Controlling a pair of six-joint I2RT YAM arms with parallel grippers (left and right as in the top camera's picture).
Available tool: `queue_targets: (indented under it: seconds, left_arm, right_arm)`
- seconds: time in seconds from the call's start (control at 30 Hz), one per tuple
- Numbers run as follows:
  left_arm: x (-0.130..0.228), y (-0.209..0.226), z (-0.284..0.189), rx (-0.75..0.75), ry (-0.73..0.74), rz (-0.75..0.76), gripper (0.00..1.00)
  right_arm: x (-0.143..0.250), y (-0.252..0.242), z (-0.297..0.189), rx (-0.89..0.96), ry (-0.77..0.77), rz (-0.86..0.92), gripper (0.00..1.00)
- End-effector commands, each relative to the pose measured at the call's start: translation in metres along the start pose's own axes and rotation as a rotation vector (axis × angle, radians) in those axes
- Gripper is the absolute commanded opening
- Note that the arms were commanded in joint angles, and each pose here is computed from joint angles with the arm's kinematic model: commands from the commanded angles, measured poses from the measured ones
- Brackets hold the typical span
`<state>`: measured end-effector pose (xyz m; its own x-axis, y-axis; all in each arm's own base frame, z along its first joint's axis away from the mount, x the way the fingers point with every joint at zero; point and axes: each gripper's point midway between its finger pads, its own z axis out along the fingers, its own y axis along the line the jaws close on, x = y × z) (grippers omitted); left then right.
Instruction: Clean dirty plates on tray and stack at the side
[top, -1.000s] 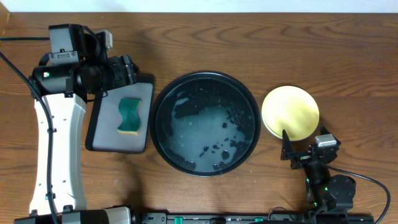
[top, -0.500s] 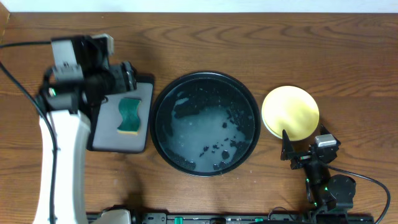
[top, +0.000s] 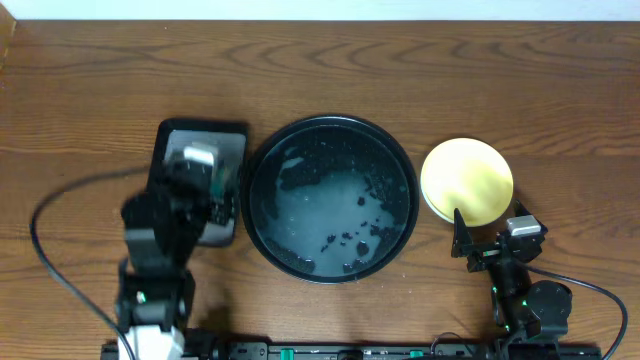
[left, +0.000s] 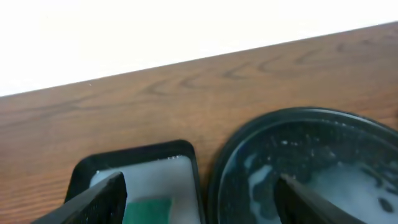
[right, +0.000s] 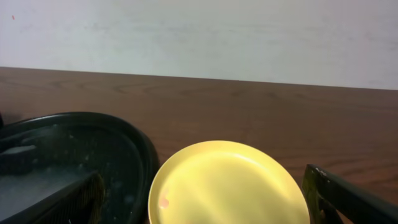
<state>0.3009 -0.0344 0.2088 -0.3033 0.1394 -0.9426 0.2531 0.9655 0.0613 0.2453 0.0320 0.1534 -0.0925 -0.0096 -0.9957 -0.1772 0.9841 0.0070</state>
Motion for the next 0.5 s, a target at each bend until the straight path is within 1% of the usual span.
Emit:
queue_targets:
  seconds: [0.0, 0.2, 0.37, 0.47]
  left_arm:
    - [0.025, -0.002, -0.010, -0.034, -0.042, 0.056, 0.76]
    - [0.060, -0.005, -0.021, -0.068, -0.083, 0.094, 0.76]
    - [0.071, -0.006, -0.026, -0.093, -0.128, 0.152, 0.76]
    - [0.079, -0.004, -0.028, -0.117, -0.137, 0.158, 0.76]
  right_arm:
    - [0.002, 0.003, 0.000, -0.012, 0.005, 0.011, 0.99]
    - [0.002, 0.003, 0.000, -0.012, 0.005, 0.011, 0.99]
    - [0.002, 0.003, 0.000, -0.012, 0.005, 0.011, 0.99]
    - [0.002, 0.003, 0.000, -0.012, 0.005, 0.011, 0.99]
